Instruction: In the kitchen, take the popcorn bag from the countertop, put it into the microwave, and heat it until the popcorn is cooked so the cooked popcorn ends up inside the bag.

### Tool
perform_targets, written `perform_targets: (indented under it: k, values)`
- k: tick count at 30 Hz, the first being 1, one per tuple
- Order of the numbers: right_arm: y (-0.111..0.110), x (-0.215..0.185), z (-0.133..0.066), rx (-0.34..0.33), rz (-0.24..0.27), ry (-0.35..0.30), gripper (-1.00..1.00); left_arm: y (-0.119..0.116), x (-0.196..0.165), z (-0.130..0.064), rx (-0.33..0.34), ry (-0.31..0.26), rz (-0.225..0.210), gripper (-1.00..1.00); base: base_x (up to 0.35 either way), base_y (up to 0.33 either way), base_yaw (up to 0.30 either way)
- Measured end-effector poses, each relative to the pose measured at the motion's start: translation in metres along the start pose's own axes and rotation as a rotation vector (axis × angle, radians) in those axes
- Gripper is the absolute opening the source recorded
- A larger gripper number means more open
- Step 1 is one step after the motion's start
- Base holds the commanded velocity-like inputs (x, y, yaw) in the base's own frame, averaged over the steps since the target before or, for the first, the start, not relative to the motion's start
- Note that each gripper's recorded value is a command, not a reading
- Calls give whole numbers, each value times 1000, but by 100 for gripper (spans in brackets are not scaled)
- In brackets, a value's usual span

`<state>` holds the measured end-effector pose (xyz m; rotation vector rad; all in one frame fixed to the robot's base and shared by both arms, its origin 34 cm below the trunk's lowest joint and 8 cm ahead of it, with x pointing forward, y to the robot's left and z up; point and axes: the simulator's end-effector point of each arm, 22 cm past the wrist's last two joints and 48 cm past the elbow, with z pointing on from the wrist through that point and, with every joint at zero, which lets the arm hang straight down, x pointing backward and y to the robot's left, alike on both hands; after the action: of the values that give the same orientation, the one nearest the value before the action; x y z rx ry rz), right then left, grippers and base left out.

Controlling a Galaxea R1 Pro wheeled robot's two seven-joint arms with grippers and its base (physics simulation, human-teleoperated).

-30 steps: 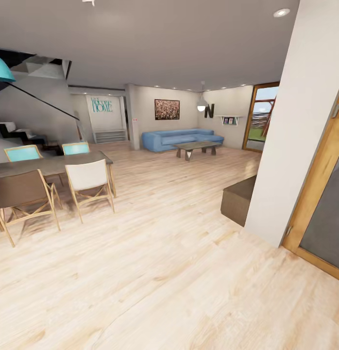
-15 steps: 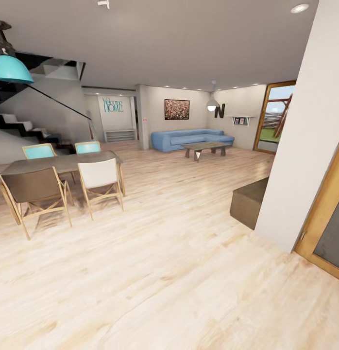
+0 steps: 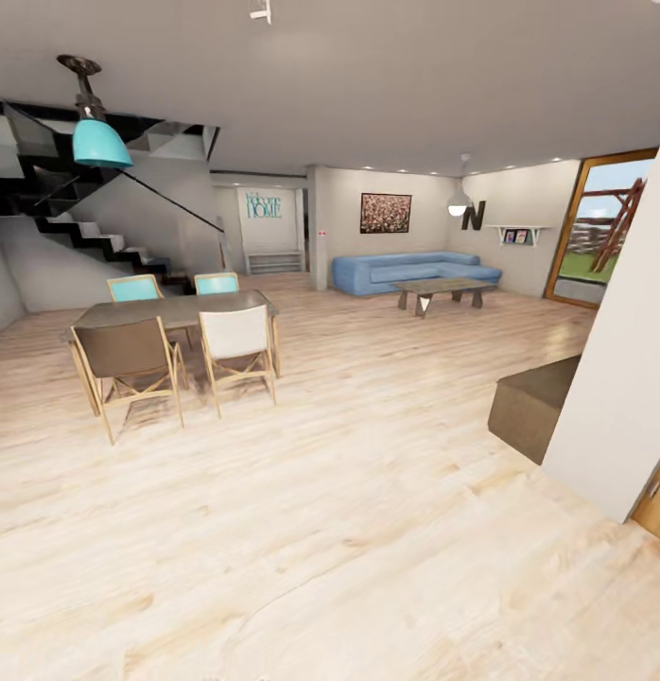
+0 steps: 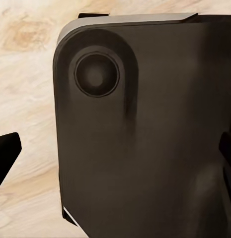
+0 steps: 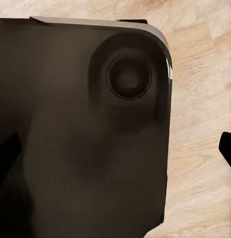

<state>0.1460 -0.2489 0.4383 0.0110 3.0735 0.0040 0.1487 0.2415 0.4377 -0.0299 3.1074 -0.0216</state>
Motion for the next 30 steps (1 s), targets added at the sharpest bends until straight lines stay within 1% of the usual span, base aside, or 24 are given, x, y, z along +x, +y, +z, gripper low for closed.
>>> perform_targets:
  k: [7,16,30]
  values:
    - [-1,4,0,1,-1,9,100,1,0,0,-1,0,-2,100,0,0,280]
    - [-1,3,0,1,-2,8,100,0,0,0,0,-1,-9,100,0,0,280]
    - [-1,3,0,1,-2,8,100,0,-2,0,0,-10,-9,100,0,0,280]
